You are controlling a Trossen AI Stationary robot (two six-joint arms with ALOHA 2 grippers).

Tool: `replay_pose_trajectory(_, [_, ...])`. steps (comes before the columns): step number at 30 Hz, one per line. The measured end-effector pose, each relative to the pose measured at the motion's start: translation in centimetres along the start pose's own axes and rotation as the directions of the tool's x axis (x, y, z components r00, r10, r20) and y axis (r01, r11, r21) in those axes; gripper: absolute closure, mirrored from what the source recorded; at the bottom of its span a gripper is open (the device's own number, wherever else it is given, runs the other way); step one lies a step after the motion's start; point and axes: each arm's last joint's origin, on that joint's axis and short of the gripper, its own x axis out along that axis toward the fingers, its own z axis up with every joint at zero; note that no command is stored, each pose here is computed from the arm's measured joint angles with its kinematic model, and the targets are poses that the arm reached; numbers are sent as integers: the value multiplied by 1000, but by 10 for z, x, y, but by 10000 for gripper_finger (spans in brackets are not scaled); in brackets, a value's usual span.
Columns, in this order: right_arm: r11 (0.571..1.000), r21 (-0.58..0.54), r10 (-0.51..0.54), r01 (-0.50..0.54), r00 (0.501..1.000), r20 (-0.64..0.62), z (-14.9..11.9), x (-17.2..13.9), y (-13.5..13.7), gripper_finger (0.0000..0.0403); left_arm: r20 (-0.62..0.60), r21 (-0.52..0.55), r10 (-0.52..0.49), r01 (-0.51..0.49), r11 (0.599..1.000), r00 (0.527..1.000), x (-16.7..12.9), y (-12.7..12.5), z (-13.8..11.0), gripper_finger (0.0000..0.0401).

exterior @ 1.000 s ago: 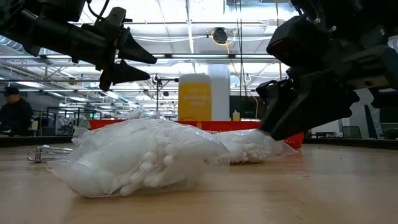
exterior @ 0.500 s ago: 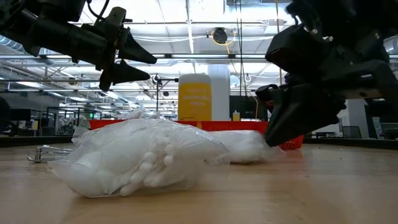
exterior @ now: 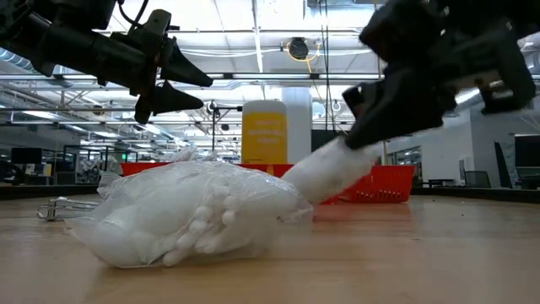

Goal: Pick & Place Travel size toiletries
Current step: Put the cotton pack into the middle right red basket

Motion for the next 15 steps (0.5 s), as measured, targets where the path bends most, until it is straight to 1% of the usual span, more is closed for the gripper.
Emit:
replay_pose_trajectory(4, [999,-34,-8,10,998,61,12,-13,-2,402,0,0,0,0,1000,1000,0,0,0,162])
replay_pose_trajectory(9, [994,-64,-76,84,990,120,25,-28,-9,403,-1,0,0,0,1000,1000,0,0,0,162])
replay_pose_trajectory(15, [986,-66,-137,151,974,178,35,-42,-27,403,-1,0,0,0,1000,1000,0,0,0,162])
